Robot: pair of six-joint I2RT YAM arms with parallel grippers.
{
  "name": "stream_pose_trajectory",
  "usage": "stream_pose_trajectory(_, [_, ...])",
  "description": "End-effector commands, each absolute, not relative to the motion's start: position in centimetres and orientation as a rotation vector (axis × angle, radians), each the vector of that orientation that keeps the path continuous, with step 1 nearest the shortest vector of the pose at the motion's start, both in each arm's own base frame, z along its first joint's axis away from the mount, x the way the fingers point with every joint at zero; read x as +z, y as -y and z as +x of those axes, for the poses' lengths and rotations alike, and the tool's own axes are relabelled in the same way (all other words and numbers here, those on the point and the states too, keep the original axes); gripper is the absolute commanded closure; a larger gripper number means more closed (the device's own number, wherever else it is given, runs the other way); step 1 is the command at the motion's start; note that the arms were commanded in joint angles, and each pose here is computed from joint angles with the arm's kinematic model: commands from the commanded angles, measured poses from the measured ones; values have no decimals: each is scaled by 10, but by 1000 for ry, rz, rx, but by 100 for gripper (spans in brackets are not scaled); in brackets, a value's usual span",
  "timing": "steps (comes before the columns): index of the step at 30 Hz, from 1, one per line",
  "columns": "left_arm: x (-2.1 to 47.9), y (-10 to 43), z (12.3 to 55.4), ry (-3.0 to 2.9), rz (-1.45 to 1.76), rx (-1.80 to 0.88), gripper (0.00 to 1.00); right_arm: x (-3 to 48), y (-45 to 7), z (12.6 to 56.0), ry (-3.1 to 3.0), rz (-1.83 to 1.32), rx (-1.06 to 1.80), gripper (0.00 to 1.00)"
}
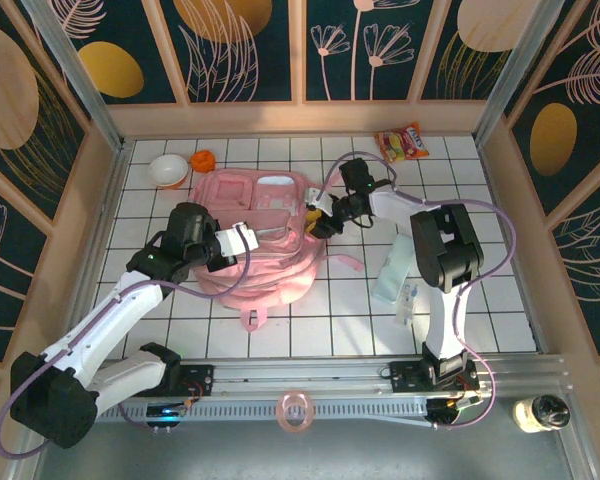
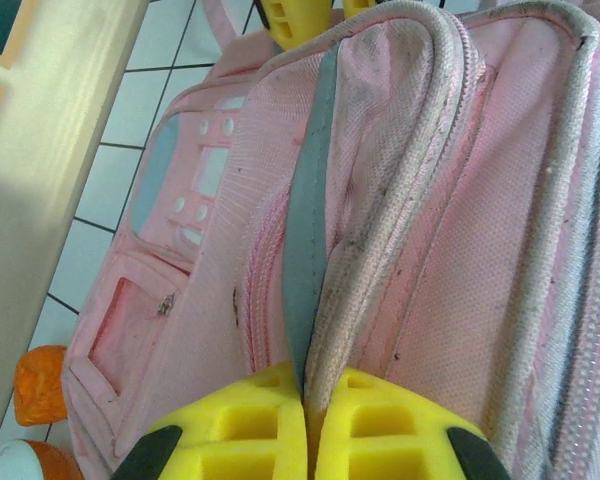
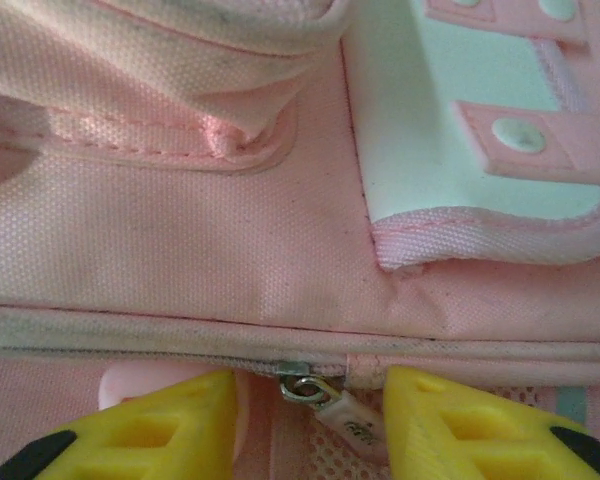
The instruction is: Pack the student bag
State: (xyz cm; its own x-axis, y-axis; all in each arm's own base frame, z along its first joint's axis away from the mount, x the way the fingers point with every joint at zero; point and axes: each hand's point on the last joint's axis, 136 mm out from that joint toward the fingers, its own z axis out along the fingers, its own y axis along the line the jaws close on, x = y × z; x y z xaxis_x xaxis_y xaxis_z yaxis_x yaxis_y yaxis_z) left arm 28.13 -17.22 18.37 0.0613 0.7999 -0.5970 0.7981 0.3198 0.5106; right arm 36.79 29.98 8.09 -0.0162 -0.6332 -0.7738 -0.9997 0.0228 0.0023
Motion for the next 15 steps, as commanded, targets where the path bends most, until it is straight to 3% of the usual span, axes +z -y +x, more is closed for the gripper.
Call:
stream_pose_trajectory(1, [261,189,305,-1497,1294,14,100,72,-297,354,-1822,-1672,926,76])
stream_pose_trajectory(6, [255,178,319,-1572,1237,81,100,95,-296,353,-1855,-1586,930,99])
stream_pose_trajectory(15, [255,179,321,-1568,1229,80,100,122,-291,342,-1848,-1520,972,100])
